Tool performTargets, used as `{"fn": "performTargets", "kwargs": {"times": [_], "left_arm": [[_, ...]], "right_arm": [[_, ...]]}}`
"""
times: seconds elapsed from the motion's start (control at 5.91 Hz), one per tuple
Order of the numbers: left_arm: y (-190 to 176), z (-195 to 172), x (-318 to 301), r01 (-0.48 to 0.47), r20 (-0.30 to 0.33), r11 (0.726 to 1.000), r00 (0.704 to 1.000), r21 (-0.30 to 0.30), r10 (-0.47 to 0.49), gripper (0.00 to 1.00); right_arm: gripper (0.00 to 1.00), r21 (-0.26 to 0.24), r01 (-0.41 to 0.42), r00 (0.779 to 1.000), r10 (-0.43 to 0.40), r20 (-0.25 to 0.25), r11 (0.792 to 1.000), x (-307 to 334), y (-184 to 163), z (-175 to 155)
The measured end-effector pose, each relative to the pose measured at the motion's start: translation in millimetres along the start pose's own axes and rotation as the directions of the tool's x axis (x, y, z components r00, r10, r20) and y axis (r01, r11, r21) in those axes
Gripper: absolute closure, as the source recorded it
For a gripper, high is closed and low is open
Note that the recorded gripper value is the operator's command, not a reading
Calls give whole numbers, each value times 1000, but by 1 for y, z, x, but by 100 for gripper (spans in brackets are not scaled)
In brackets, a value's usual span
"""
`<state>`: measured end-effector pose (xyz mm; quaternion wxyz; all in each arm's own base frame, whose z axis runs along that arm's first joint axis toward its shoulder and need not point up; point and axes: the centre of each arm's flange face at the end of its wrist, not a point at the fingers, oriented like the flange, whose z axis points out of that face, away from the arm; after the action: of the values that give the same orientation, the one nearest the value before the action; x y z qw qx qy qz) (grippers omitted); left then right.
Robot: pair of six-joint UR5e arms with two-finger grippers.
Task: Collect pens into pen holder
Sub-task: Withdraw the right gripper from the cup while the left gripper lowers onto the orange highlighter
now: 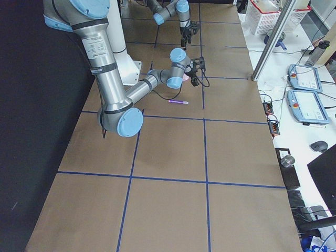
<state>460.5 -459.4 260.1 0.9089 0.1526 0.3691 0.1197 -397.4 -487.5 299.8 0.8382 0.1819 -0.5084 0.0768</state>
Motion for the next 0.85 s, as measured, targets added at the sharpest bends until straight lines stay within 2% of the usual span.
{"fn": "performTargets", "kwargs": {"times": [0.17, 0.34, 0.51, 0.85], "left_arm": [[-1, 12, 5, 20, 8, 1000, 1000, -17, -20, 0], [-2, 24, 6, 30, 20, 999, 999, -32, -29, 0], [-1, 37, 5, 39, 35, 998, 999, -50, -37, 0], [6, 60, 9, 51, 40, 996, 998, -71, -48, 0]], "right_arm": [[0, -68, -55, 996, 50, -76, 996, 10, -16, -14], [0, -101, -92, 989, 79, -126, 991, 17, -22, -18], [0, -124, -113, 984, 93, -152, 986, 20, -23, -18], [0, -140, -125, 981, 102, -163, 982, 20, -22, -17]]}}
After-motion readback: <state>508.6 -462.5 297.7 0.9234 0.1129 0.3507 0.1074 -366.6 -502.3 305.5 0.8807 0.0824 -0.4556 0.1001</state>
